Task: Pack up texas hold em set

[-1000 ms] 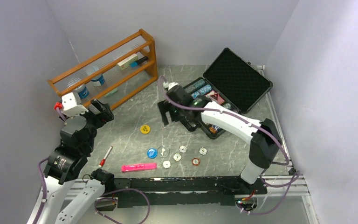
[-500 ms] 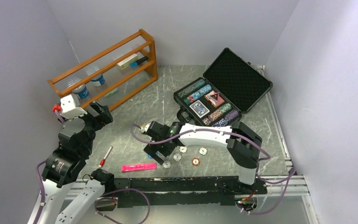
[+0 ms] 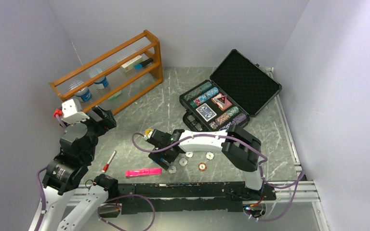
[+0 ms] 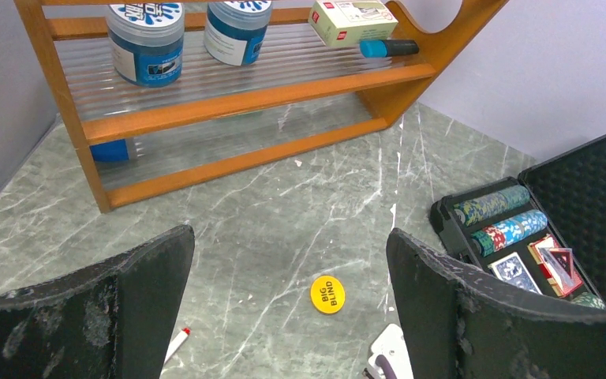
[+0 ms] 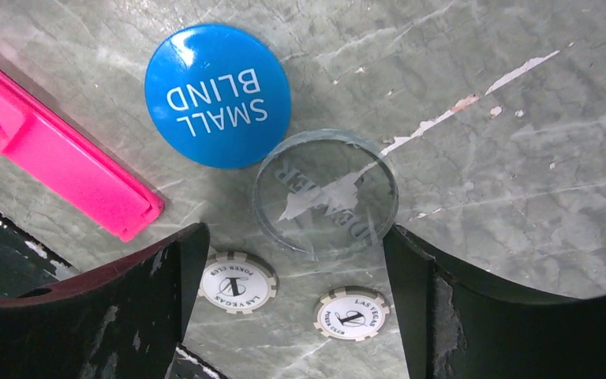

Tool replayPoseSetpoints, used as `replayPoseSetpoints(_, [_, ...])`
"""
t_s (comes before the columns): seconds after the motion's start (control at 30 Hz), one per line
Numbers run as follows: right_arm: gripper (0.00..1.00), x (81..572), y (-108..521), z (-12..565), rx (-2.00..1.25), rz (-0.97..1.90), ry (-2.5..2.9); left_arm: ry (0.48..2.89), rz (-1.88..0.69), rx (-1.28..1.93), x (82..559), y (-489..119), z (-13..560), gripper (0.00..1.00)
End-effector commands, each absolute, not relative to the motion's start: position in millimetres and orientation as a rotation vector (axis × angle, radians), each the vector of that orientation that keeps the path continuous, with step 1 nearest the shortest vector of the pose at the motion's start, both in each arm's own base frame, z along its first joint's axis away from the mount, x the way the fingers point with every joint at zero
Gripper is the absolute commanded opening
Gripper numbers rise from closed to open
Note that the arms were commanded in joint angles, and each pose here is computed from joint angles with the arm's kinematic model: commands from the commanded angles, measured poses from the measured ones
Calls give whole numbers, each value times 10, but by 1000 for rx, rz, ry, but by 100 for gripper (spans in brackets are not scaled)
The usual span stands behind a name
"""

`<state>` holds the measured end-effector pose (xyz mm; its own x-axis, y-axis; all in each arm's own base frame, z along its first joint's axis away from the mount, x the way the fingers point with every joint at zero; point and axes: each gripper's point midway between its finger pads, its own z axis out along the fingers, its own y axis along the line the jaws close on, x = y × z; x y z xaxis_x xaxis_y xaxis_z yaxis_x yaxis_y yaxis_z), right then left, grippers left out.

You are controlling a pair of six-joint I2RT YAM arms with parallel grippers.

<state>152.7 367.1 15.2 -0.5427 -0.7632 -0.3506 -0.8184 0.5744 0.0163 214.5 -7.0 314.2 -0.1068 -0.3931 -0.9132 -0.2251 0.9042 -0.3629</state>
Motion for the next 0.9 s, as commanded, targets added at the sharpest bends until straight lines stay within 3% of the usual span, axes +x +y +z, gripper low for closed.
replayPoseSetpoints(0.0, [84, 1661, 3761, 53, -1281, 230, 2457, 1660, -176, -492, 2130, -65, 3251, 97])
replayPoseSetpoints(0.17, [80, 1737, 3775, -43, -1255, 208, 2479, 1665, -171, -492, 2145, -67, 3239, 97])
replayPoseSetpoints(0.43, [56, 1806, 3792, 93, -1132, 232, 2521, 1671, -168, -497, 2147, -65, 3200, 97])
replayPoseSetpoints(0.67, [52, 2080, 3791, 808, -935, 316, 2390, 1670, -172, -497, 2163, -76, 3206, 97])
replayPoseSetpoints(0.87, [52, 2626, 3395, 1579, -606, 342, 2305, 1677, -189, -494, 2191, -117, 3200, 97])
